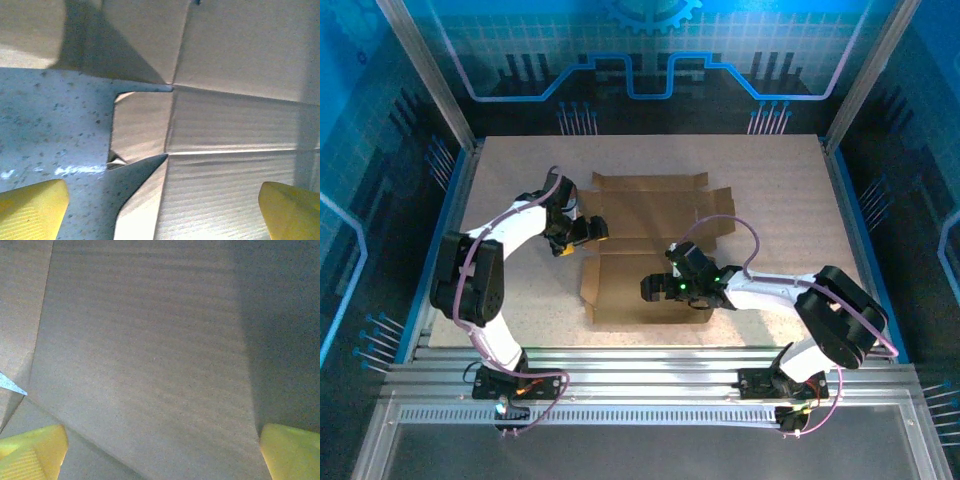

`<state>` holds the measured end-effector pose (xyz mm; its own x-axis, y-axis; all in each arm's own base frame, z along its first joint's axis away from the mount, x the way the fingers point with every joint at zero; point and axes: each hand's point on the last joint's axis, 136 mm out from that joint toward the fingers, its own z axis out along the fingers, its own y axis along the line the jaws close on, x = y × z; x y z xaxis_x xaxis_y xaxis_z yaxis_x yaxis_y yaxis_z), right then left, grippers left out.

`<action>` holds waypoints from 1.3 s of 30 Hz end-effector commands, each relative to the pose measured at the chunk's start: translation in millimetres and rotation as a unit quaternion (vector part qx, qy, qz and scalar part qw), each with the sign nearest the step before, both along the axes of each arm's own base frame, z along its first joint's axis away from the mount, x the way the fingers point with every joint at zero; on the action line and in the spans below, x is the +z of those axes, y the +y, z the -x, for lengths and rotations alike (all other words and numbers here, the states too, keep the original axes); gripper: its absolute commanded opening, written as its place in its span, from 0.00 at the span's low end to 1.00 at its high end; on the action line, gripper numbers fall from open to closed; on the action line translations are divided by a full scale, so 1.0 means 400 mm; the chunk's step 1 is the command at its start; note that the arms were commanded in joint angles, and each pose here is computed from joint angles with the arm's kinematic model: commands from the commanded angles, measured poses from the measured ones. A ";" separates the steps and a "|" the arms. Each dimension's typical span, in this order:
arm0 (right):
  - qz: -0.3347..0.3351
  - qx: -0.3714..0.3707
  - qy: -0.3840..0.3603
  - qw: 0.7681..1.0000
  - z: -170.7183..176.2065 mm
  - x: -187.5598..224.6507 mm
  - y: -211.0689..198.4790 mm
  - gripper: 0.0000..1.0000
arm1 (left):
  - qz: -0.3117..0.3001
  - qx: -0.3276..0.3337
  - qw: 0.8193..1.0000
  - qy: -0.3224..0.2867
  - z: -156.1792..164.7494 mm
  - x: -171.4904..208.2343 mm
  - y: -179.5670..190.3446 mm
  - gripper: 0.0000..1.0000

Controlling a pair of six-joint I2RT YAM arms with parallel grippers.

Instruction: Fold the paper box

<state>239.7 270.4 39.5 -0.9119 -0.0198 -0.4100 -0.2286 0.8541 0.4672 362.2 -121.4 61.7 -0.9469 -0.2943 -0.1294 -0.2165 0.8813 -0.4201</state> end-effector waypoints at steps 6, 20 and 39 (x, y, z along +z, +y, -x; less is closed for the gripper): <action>0.015 0.000 0.021 1.000 0.027 -0.047 -0.012 1.00 | 0.031 -0.021 0.999 -0.027 -0.048 -0.004 -0.053 0.99; 0.029 0.014 0.028 0.999 0.041 -0.053 -0.021 1.00 | -0.071 0.000 0.997 -0.028 -0.051 -0.030 0.004 0.98; 0.030 0.009 0.030 0.999 0.042 -0.065 -0.021 1.00 | 0.072 -0.073 0.988 -0.113 -0.101 0.092 -0.163 0.88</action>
